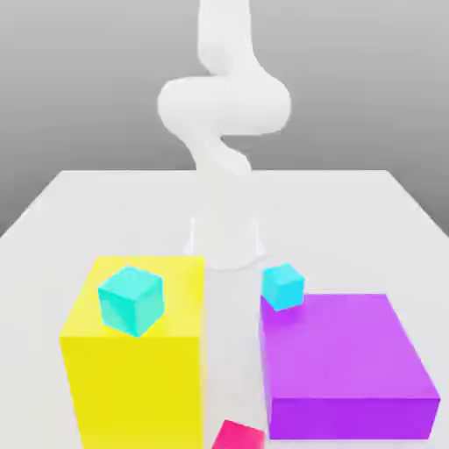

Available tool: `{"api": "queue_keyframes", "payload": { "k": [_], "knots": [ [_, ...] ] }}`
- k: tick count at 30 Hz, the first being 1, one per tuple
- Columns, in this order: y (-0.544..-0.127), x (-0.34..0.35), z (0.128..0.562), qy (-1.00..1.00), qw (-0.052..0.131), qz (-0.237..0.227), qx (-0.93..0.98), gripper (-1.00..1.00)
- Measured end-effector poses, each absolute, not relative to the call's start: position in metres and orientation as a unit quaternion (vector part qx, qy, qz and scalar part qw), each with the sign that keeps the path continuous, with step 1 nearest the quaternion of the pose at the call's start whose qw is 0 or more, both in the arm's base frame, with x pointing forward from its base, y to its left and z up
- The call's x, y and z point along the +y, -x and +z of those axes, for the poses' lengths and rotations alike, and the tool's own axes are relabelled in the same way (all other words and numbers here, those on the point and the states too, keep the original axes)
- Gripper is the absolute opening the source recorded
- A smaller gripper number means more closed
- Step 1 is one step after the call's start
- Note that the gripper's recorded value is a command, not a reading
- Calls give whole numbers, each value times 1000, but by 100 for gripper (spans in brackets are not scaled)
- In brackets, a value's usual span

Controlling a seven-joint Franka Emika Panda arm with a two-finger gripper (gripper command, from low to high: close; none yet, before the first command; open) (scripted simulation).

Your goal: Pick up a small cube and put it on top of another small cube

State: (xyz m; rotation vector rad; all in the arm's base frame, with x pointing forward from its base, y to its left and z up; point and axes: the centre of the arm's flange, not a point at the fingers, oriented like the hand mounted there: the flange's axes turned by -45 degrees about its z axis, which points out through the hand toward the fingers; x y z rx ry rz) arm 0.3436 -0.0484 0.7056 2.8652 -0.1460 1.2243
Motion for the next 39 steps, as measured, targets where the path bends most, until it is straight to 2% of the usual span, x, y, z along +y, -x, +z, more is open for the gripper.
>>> {"api": "queue_keyframes", "payload": {
  "k": [5, 10, 13, 17, 20, 24, 29, 34, 36, 39],
  "knots": [
    [-357, -117, 658, -927, 67, 360, -84, 0],
    [-381, -148, 581, -947, 113, 293, -64, 0],
    [-387, -168, 530, -959, 129, 248, -49, 0],
    [-384, -195, 461, -972, 137, 189, -28, 0],
    [-373, -213, 410, -980, 132, 147, -14, 0],
    [-350, -232, 345, -989, 114, 96, 6, 0],
    [-313, -238, 272, -996, 74, 46, 37, 0],
    [-293, -196, 209, -993, 14, 11, 117, 0],
    [-285, -187, 198, -989, 3, 3, 146, 0],
    [-286, -186, 189, -988, 2, 3, 156, 0]
  ]
}}
